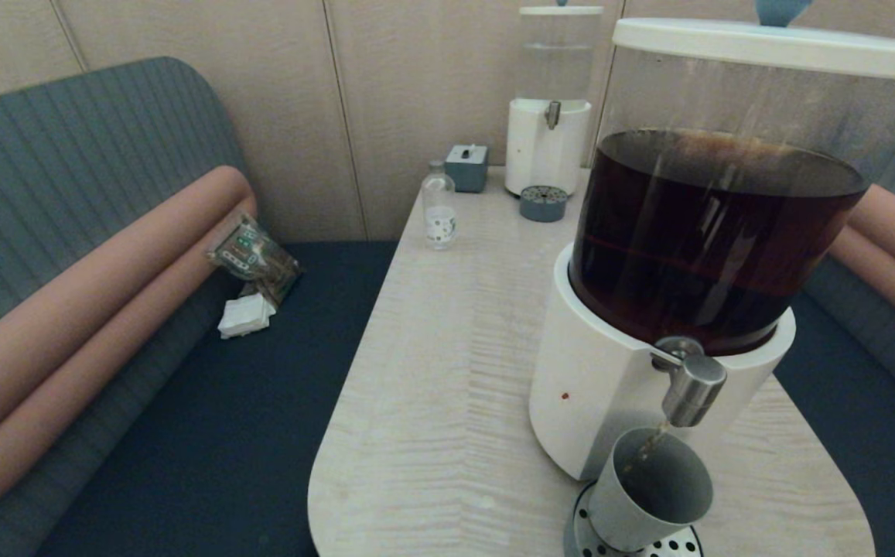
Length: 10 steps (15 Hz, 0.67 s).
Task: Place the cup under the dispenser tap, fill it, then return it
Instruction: Turn off the faucet
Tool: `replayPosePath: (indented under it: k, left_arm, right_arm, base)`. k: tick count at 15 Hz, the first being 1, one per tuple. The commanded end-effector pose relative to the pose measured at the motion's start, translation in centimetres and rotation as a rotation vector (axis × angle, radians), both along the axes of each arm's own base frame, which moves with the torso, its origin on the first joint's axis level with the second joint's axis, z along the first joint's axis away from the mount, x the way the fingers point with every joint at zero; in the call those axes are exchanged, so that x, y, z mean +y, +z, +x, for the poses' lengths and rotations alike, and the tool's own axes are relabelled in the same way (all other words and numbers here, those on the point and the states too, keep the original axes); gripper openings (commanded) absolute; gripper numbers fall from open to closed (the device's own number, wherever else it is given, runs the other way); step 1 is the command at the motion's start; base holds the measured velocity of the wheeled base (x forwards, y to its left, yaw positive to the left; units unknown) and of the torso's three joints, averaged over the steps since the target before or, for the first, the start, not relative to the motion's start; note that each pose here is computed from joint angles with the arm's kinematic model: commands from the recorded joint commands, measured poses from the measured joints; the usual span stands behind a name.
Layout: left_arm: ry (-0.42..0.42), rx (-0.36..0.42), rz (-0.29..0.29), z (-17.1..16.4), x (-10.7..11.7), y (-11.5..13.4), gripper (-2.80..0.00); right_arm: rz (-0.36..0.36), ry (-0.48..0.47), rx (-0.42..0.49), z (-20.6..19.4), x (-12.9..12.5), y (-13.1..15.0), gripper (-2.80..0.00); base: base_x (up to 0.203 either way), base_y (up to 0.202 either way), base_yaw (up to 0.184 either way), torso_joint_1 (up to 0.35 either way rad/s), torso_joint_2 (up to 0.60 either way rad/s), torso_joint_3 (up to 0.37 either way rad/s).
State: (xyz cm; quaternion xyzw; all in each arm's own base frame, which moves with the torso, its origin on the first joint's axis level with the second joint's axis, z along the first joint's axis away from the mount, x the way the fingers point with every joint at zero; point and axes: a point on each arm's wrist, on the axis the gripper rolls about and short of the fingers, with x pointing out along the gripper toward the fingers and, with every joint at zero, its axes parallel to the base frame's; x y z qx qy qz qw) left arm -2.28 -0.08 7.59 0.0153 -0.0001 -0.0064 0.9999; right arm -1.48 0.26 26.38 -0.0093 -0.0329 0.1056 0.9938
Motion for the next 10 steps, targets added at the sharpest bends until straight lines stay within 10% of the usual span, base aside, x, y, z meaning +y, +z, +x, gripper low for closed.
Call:
replayPosePath:
  k: [1,10]
  left_arm:
    - [0.001,0.001,0.0,0.0,0.0,0.0,-2.8]
    - [0.001,0.001,0.0,0.0,0.0,0.0,-2.8]
  right_arm:
    - [-0.001,-0.013,-0.026,-1.2,0.0,-1.2,-2.8]
    - [-0.099,-0.088,-0.027,-1.3,0.2,-9.1,-2.8]
  base:
    - [0.0,0.0,0.0,0.0,0.0,0.0]
    - [0.0,0.0,0.0,0.0,0.0,0.0]
